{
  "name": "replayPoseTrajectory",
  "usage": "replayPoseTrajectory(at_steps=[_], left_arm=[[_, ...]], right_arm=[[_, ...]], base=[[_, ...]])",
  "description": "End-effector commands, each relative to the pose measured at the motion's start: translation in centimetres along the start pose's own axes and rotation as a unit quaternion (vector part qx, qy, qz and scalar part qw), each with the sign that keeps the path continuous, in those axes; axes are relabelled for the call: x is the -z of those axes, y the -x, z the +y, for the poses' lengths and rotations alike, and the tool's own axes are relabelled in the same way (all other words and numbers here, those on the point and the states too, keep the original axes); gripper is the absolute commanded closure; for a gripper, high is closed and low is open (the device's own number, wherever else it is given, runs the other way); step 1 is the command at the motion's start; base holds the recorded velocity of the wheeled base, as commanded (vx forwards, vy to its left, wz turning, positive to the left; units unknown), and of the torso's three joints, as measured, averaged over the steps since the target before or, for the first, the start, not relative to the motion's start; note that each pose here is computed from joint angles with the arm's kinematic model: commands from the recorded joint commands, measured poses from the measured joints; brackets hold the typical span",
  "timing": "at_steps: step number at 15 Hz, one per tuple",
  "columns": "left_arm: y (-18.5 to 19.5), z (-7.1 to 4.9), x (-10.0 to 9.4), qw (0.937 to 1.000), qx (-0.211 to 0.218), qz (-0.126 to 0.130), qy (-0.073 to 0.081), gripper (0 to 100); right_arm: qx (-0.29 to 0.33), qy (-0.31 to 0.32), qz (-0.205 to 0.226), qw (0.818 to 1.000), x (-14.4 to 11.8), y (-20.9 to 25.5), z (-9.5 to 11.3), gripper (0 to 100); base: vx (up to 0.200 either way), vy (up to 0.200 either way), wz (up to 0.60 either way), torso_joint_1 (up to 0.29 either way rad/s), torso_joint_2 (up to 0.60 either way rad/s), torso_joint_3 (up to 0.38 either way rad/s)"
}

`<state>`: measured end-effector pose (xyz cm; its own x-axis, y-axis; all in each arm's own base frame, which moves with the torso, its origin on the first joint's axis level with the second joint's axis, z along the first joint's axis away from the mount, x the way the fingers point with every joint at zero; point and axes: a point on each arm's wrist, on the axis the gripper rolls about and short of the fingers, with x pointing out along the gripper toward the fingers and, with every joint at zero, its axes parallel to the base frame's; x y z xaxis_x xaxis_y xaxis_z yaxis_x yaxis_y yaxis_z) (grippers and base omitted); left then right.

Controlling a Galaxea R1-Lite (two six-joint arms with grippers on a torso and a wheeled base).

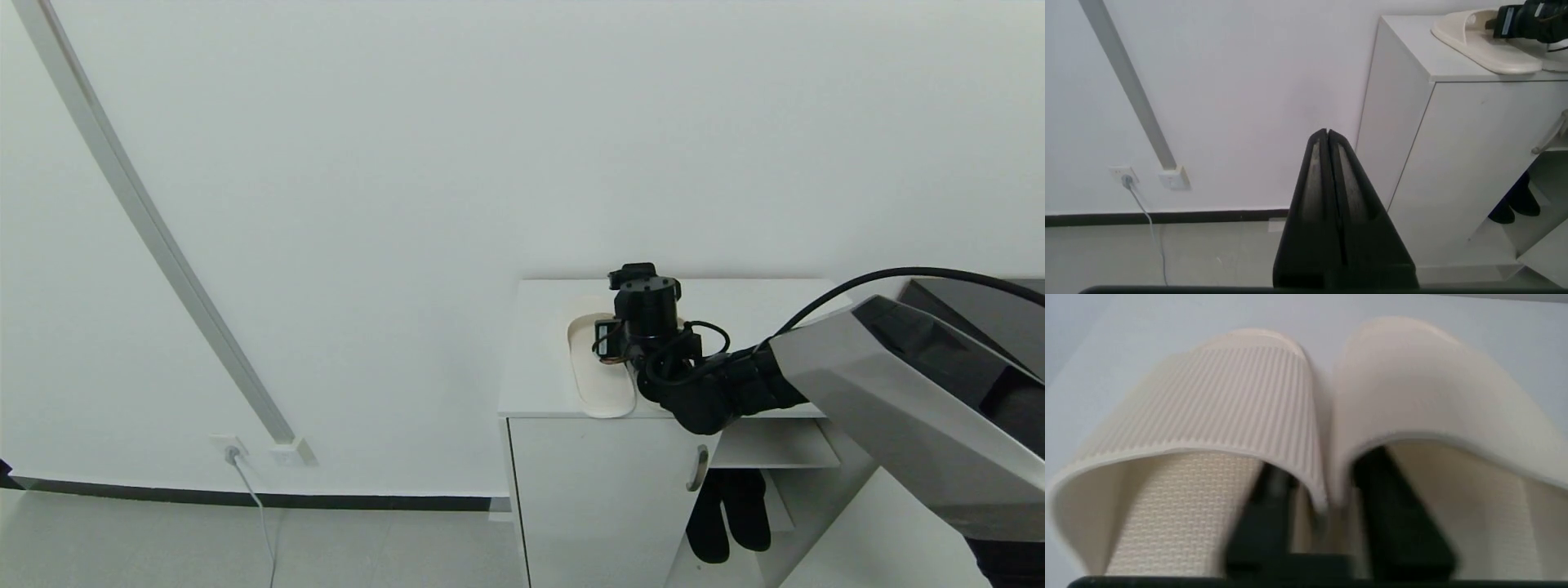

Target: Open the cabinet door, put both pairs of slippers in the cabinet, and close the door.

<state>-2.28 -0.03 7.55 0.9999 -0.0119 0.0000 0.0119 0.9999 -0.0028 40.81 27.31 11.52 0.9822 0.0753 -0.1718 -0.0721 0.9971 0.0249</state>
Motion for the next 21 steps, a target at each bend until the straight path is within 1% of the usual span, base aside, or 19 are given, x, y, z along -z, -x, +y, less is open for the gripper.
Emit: replayPoseTrajectory(at_steps=[1,4,7,9,12,13,14,16,17,21], left_arm=[[0.0,0.0,0.0,1.0,0.0,0.001,0.0,100],[0.0,0.0,0.0,1.0,0.0,0.0,0.0,100],[0.0,0.0,0.0,1.0,0.0,0.0,0.0,100],[0.0,0.0,0.0,1.0,0.0,0.0,0.0,100],[0.0,0.0,0.0,1.0,0.0,0.0,0.0,100],[0.0,0.0,0.0,1.0,0.0,0.0,0.0,100],[0.0,0.0,0.0,1.0,0.0,0.0,0.0,100],[0.0,0.0,0.0,1.0,0.0,0.0,-0.001,100],[0.0,0.0,0.0,1.0,0.0,0.0,-0.001,100],[0.0,0.0,0.0,1.0,0.0,0.0,-0.001,100]], right_arm=[[0.0,0.0,0.0,1.0,0.1,0.0,0.0,100],[0.0,0.0,0.0,1.0,0.0,0.1,0.0,100],[-0.007,-0.002,-0.003,1.0,-1.4,1.7,-0.4,100],[-0.048,-0.002,0.0,0.999,-2.4,4.1,-0.9,100],[-0.092,0.005,-0.019,0.996,-3.5,7.4,-2.0,100],[-0.128,0.008,-0.03,0.991,-4.1,9.4,-3.0,100],[-0.147,0.009,-0.03,0.989,-4.3,10.6,-3.5,100],[-0.196,0.012,-0.023,0.98,-4.6,13.2,-4.4,100],[-0.231,0.015,-0.017,0.973,-4.8,15.1,-5.3,100],[-0.254,0.019,-0.002,0.967,-4.5,17.7,-6.5,100]], base=[[0.0,0.0,0.0,0.0,0.0,0.0],[0.0,0.0,0.0,0.0,0.0,0.0],[0.0,0.0,0.0,0.0,0.0,0.0],[0.0,0.0,0.0,0.0,0.0,0.0],[0.0,0.0,0.0,0.0,0.0,0.0],[0.0,0.0,0.0,0.0,0.0,0.0],[0.0,0.0,0.0,0.0,0.0,0.0],[0.0,0.0,0.0,0.0,0.0,0.0],[0.0,0.0,0.0,0.0,0.0,0.0],[0.0,0.0,0.0,0.0,0.0,0.0]])
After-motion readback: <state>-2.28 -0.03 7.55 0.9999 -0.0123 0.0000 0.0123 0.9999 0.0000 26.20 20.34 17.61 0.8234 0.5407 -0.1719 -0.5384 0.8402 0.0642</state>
